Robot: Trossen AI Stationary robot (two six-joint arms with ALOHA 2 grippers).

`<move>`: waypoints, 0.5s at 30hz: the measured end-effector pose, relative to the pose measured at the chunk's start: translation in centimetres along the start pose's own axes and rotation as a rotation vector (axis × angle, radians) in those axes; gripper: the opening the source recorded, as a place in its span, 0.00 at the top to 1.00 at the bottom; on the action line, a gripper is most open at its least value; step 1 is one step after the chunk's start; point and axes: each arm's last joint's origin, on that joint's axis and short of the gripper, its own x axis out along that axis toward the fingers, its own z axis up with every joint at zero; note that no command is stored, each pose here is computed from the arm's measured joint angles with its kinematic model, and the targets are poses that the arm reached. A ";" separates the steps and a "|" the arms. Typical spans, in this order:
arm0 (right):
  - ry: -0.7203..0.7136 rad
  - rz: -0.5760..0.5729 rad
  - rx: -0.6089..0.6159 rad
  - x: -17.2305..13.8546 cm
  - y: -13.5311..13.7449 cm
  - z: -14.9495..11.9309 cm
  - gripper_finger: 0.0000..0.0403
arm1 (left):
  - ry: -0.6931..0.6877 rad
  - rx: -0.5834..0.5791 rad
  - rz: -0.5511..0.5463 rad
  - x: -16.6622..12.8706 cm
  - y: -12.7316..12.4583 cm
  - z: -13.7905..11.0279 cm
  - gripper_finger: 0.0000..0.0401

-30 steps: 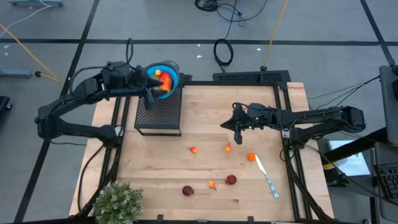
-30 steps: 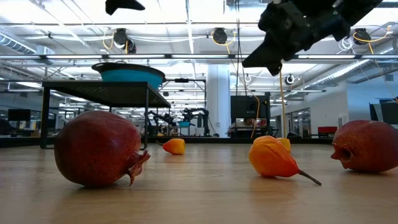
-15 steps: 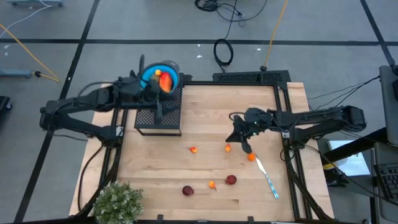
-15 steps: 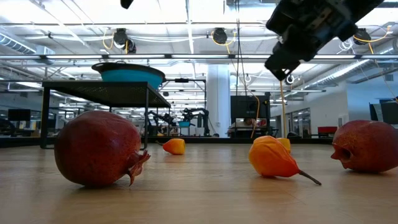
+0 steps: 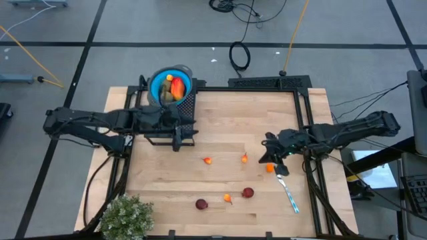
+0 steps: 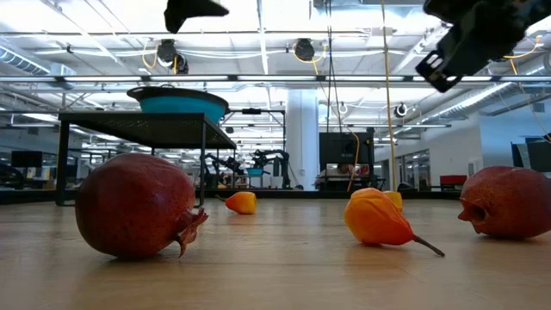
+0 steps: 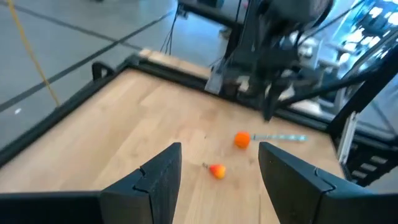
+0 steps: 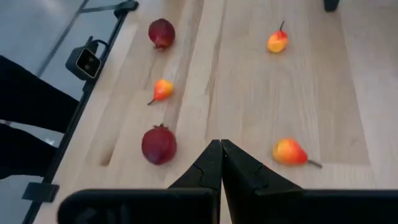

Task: Pick & Place Fruit
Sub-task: Put the orange into the blue strainer bowl on the shelf

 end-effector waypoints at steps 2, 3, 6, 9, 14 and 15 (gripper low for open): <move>0.021 -0.010 0.009 -0.5 0.6 -0.5 1.00 | 0.011 -0.003 0.008 0.3 -0.2 -1.0 0.47; 0.037 -0.018 0.016 -0.7 0.8 -0.8 1.00 | 0.004 -0.007 0.002 0.4 -0.4 -1.4 0.47; 0.082 -0.041 0.049 -1.2 1.4 -1.6 1.00 | -0.001 -0.008 -0.006 0.5 -0.6 -2.5 0.47; 0.136 -0.050 0.074 -1.3 2.0 -2.3 1.00 | -0.029 -0.016 -0.030 0.1 -0.8 -3.1 0.47; 0.221 -0.060 0.053 -1.1 2.5 -3.2 1.00 | -0.026 -0.028 -0.033 -0.9 -0.4 -4.2 0.47; 0.236 -0.075 0.046 -1.1 2.5 -3.4 1.00 | -0.037 -0.031 -0.030 -1.3 -0.3 -4.2 0.47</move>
